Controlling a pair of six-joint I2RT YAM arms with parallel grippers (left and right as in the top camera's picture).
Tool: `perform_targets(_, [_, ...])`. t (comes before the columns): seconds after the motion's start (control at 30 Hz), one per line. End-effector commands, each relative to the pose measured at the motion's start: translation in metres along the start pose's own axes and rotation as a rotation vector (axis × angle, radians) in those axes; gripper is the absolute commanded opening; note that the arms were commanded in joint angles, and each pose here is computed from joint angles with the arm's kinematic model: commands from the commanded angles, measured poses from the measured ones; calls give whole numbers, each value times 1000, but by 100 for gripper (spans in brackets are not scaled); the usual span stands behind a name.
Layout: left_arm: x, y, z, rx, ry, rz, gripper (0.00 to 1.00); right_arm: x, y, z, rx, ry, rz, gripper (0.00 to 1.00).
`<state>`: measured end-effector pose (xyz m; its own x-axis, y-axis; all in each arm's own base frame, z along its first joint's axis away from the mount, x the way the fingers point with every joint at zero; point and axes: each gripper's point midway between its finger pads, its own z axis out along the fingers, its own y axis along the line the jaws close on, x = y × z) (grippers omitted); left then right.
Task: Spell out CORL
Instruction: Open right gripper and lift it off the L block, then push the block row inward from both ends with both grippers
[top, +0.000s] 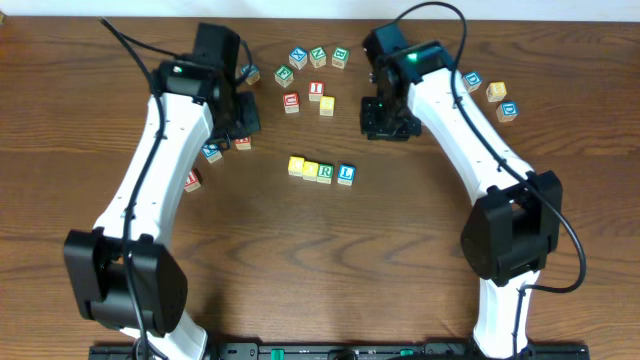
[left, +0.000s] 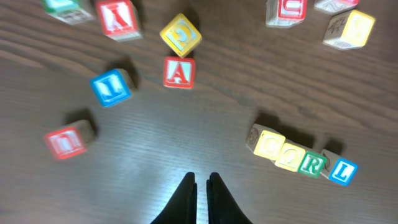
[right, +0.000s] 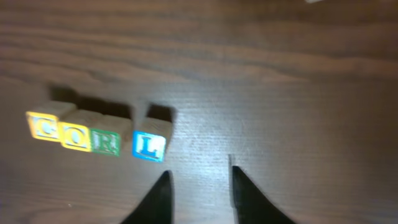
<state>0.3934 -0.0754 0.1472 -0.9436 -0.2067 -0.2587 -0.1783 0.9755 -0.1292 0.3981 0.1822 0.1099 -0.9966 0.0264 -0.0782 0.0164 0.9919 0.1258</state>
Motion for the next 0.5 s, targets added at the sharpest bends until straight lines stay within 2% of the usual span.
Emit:
perform_targets(0.0, [14, -2, 25, 33, 57, 2, 8, 28, 5, 28, -52, 107, -36, 18])
perform_targets(0.17, [21, -19, 50, 83, 52, 49, 7, 44, 0, 64, -62, 145, 46, 6])
perform_targets(0.27, [25, -29, 68, 85, 61, 107, 8, 45, -2, 80, -67, 132, 82, 6])
perform_targets(0.47, [33, -26, 94, 66, 120, 108, 7, 51, -3, 92, -66, 132, 104, 6])
